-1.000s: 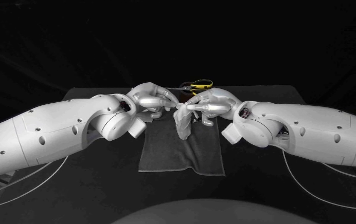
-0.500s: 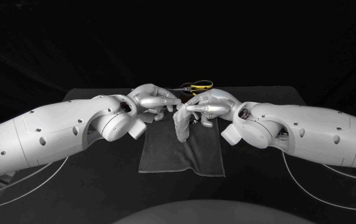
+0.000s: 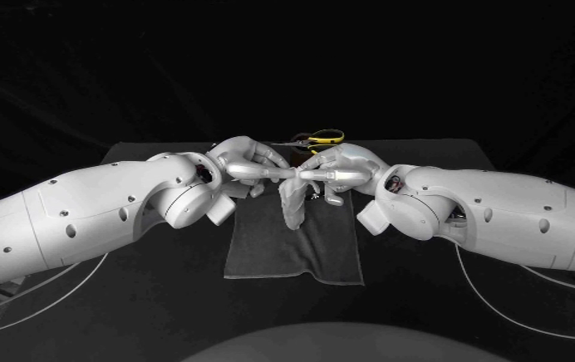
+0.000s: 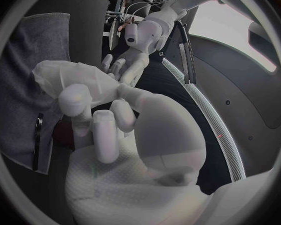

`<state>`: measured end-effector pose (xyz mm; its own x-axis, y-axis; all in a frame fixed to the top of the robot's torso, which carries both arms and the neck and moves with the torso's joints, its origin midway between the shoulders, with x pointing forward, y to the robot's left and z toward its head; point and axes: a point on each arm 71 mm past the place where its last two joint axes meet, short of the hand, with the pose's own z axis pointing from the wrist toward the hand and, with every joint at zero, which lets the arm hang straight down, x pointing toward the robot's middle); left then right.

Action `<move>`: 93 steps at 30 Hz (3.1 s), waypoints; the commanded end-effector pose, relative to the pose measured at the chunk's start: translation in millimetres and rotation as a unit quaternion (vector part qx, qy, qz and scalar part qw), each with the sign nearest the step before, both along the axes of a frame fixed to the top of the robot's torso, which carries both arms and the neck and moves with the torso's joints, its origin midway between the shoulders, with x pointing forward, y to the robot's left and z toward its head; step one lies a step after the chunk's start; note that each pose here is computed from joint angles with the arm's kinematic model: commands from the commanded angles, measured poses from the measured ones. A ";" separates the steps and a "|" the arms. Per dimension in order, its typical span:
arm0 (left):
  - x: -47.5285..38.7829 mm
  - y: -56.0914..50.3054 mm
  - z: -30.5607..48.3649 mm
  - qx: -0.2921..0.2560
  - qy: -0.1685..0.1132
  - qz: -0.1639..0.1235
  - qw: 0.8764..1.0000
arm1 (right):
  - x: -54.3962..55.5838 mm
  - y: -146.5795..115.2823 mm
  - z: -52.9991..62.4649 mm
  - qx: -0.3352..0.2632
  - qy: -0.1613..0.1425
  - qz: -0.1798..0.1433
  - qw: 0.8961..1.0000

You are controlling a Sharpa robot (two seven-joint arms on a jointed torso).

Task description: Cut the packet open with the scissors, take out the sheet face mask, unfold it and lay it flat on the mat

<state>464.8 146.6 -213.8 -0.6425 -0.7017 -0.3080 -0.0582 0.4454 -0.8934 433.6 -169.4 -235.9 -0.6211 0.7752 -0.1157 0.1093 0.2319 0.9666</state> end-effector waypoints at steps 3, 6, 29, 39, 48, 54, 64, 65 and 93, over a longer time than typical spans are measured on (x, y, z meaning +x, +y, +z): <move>-2.4 -4.8 1.4 0.003 -0.012 -0.031 0.999 | 0.0 1.5 1.2 0.001 -0.006 0.004 1.000; -2.4 -5.4 2.3 -0.004 -0.015 -0.034 0.999 | 0.1 1.5 1.1 0.001 -0.006 0.004 1.000; 0.0 -4.3 6.9 -0.030 -0.041 -0.023 0.998 | 2.8 -4.9 -0.2 0.002 -0.001 -0.009 1.000; -0.3 -2.3 6.5 -0.011 -0.058 -0.035 0.998 | 4.2 -7.8 0.3 0.021 0.009 -0.027 0.999; 0.1 -0.1 6.4 -0.004 -0.068 -0.038 0.997 | 6.1 -11.9 -2.1 0.019 0.021 -0.032 0.999; 0.5 1.5 7.0 -0.005 -0.074 -0.035 0.997 | 8.3 -16.2 -4.9 0.009 0.030 -0.035 0.999; -0.6 -0.3 8.1 -0.010 -0.079 -0.036 0.996 | 9.0 -16.1 -7.7 -0.006 0.039 -0.029 0.999; -0.7 -0.6 8.2 -0.010 -0.080 -0.036 0.996 | 8.9 -15.8 -7.7 -0.006 0.040 -0.028 0.999; -2.7 -1.1 10.1 -0.005 -0.102 -0.052 0.993 | 10.6 -20.2 -5.3 -0.046 0.001 -0.068 0.997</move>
